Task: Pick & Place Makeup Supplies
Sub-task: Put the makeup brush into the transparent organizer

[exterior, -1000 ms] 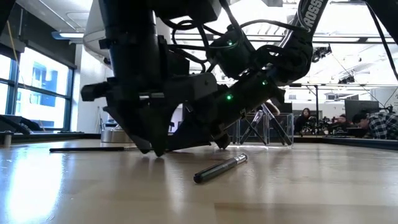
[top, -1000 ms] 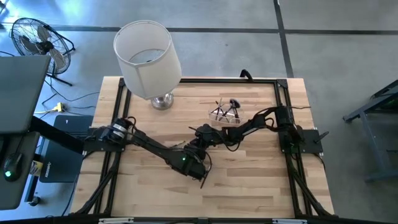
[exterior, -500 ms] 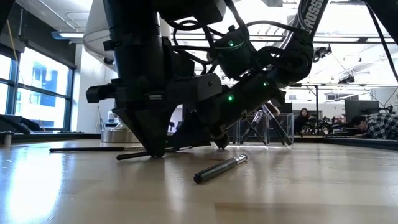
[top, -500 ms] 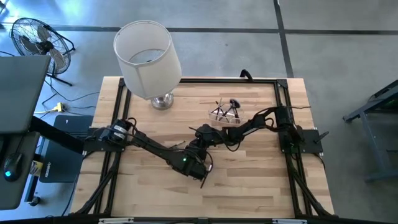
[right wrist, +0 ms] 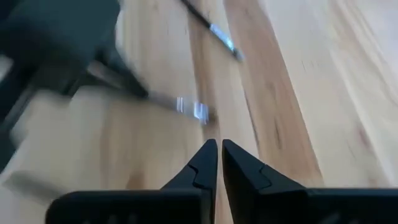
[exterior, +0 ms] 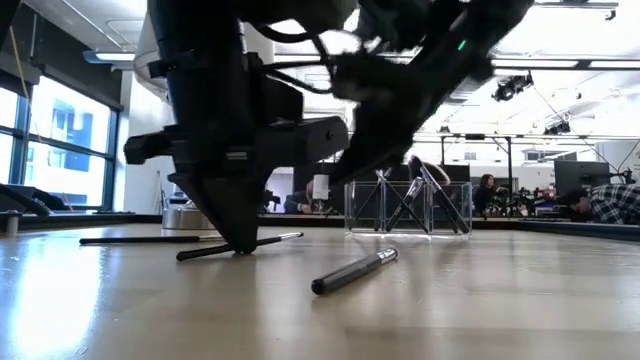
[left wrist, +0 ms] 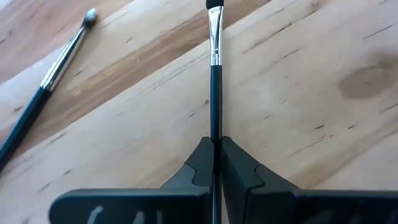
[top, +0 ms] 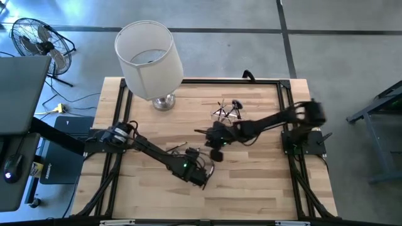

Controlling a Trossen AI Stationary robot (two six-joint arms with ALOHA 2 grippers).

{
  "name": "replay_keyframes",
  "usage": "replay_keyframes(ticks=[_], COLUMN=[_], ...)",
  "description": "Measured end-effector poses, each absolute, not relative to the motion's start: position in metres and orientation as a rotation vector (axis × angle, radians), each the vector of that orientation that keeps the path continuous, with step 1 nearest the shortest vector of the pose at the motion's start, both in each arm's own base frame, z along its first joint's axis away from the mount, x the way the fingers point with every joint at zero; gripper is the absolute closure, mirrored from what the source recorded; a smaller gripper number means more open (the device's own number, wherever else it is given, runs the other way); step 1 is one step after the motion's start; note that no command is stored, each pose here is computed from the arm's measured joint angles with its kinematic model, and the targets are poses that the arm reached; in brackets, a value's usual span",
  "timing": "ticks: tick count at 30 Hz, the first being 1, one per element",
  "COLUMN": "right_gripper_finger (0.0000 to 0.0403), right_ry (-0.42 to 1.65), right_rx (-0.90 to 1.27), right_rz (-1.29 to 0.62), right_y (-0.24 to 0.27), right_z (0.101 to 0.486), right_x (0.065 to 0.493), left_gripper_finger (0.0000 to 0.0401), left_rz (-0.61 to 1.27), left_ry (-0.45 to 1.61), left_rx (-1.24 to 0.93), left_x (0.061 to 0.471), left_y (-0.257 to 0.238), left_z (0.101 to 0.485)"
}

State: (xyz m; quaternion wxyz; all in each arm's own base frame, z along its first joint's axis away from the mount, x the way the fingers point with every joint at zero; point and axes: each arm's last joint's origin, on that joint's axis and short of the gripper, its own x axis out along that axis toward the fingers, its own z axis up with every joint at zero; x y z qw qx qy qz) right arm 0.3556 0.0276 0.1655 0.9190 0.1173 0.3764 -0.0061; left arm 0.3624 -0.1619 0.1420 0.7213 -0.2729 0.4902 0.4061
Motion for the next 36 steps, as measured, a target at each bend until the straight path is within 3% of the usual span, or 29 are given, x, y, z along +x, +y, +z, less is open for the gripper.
replay_keyframes(ticks=[6, 13, 19, 23, 26, 36], right_gripper_finger=[0.0397, 0.0394, 0.0401, 0.0399, 0.0401, 0.0401], right_ry=[0.940, 1.015, 0.975, 0.882, 0.823, 0.734], right_rx=[0.152, 0.095, 0.230, 0.399, 0.503, 0.607], right_rz=[-0.062, -0.170, -0.188, -0.156, -0.126, -0.133], right_y=[0.039, 0.058, 0.071, 0.080, 0.083, 0.084], right_z=[0.215, 0.245, 0.221, 0.196, 0.181, 0.169], right_x=[0.302, 0.245, 0.206, 0.185, 0.172, 0.157], left_gripper_finger=[0.0399, 0.0399, 0.0399, 0.0399, 0.0399, 0.0399], left_rz=[0.854, 0.732, 0.444, 0.191, 0.192, 0.199], left_ry=[0.956, 0.635, 0.525, 0.560, 0.490, 0.300], left_rx=[-0.610, -0.520, -0.370, -0.445, -0.508, -0.210], left_x=[0.359, 0.377, 0.413, 0.434, 0.446, 0.463], left_y=[-0.172, -0.173, -0.163, -0.137, -0.117, -0.076], left_z=[0.161, 0.191, 0.212, 0.219, 0.222, 0.239])
